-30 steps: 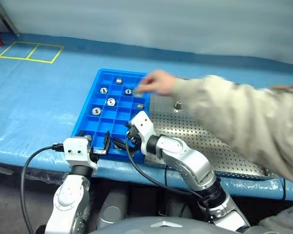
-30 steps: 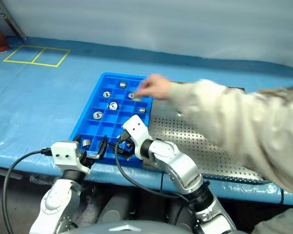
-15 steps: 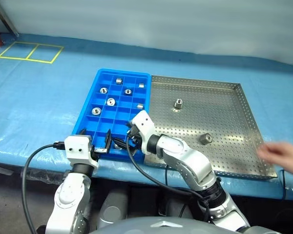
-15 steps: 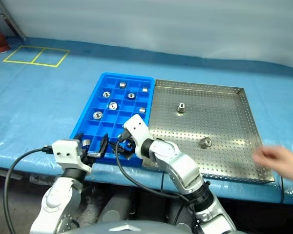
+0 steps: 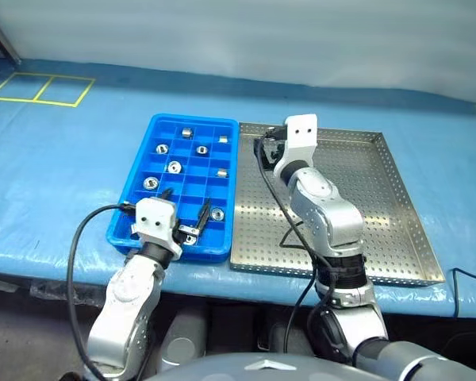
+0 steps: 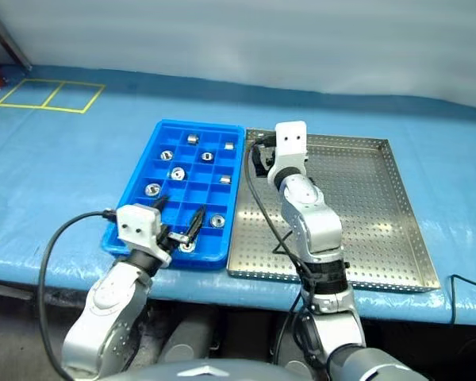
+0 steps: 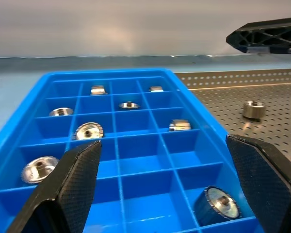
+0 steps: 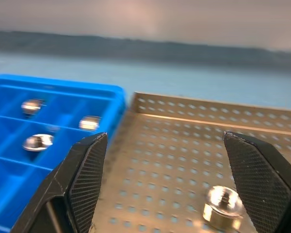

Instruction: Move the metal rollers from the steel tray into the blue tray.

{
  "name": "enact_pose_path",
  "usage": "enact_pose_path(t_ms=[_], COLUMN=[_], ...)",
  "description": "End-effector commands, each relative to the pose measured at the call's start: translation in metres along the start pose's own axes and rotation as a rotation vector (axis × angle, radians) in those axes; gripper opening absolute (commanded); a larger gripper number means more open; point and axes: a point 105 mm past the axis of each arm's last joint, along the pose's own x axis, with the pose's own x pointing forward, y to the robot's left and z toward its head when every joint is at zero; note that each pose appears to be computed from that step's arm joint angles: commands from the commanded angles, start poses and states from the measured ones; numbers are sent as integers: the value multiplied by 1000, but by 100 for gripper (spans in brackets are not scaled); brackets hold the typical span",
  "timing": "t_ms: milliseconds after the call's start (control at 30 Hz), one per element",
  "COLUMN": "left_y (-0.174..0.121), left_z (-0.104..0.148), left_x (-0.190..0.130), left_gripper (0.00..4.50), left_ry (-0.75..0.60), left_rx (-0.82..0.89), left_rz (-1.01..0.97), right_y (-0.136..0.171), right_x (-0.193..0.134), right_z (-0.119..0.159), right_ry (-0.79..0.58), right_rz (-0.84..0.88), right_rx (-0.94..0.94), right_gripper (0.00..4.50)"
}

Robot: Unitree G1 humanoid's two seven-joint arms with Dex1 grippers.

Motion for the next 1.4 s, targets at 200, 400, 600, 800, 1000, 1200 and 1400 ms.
enact_pose_path(t_ms=[200,400,600,800,1000,1200,1400], left_y=[-42,-51,-49,-48,-47,-47,-47], left_z=[7,5,4,4,3,4,4], left_x=[16,14,13,11,11,12,12], left_gripper=[450,450,450,450,450,450,450], left_ry=[-18,-3,3,7,8,5,3], left_rx=[-20,-21,-23,-28,-33,-34,-32], left_rz=[-214,-248,-231,-214,-206,-210,-209], right_y=[-14,-3,7,3,1,1,-4], right_x=[29,44,53,58,57,56,51], right_z=[-16,-19,-36,-50,-52,-55,-53], right_ry=[62,79,136,166,166,173,160], right_rz=[-91,-41,-3,-15,-11,-10,-38], right_rx=[39,43,25,-12,-17,-20,-41], right_gripper=[401,401,401,401,401,401,401])
